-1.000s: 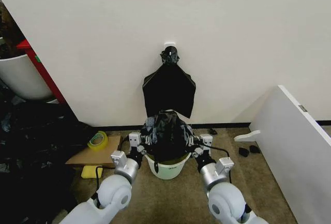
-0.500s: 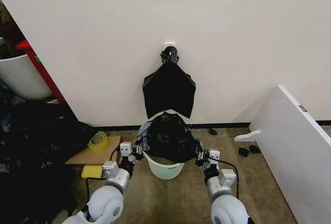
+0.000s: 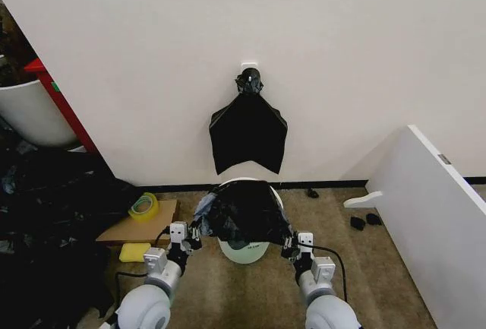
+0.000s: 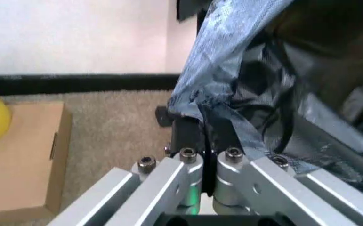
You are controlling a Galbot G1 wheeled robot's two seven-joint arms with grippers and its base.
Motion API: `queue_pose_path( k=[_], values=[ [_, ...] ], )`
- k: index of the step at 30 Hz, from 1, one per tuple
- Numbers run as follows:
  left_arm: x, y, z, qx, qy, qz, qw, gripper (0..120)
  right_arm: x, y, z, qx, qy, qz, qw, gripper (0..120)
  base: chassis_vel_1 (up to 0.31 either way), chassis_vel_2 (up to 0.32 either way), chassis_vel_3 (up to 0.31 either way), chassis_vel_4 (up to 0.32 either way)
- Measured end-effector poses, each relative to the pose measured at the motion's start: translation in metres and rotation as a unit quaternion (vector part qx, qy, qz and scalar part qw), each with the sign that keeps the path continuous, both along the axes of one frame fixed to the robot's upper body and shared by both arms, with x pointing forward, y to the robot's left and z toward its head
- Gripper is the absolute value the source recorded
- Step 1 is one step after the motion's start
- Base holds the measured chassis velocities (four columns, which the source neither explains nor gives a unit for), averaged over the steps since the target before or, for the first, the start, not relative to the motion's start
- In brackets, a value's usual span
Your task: Place the garbage bag over the trash bin.
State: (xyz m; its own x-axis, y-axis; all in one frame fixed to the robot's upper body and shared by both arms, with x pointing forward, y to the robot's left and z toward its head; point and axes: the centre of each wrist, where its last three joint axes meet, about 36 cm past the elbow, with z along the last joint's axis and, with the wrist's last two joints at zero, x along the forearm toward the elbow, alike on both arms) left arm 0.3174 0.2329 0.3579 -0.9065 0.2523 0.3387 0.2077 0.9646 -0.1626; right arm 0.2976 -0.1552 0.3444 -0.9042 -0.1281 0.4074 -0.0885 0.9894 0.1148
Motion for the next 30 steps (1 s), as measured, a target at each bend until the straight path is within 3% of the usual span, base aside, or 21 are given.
queue_pose_path(
  k=[6,18,30],
  values=[
    [0.000,0.001,-0.004,0.016,0.026,-0.014,0.9994,0,-0.002,-0.003,-0.002,-0.025,0.028,0.009,0.999,0,0.000,0.000,0.000,0.000],
    [0.017,0.013,-0.010,0.053,0.033,-0.021,0.9979,0,0.013,-0.010,-0.023,-0.053,0.048,0.014,0.997,0,0.000,0.000,0.000,0.000],
    [0.023,0.009,-0.014,0.049,0.032,0.002,0.9983,0,0.012,-0.010,-0.027,-0.052,0.037,0.013,0.998,0,0.000,0.000,0.000,0.000]
  ],
)
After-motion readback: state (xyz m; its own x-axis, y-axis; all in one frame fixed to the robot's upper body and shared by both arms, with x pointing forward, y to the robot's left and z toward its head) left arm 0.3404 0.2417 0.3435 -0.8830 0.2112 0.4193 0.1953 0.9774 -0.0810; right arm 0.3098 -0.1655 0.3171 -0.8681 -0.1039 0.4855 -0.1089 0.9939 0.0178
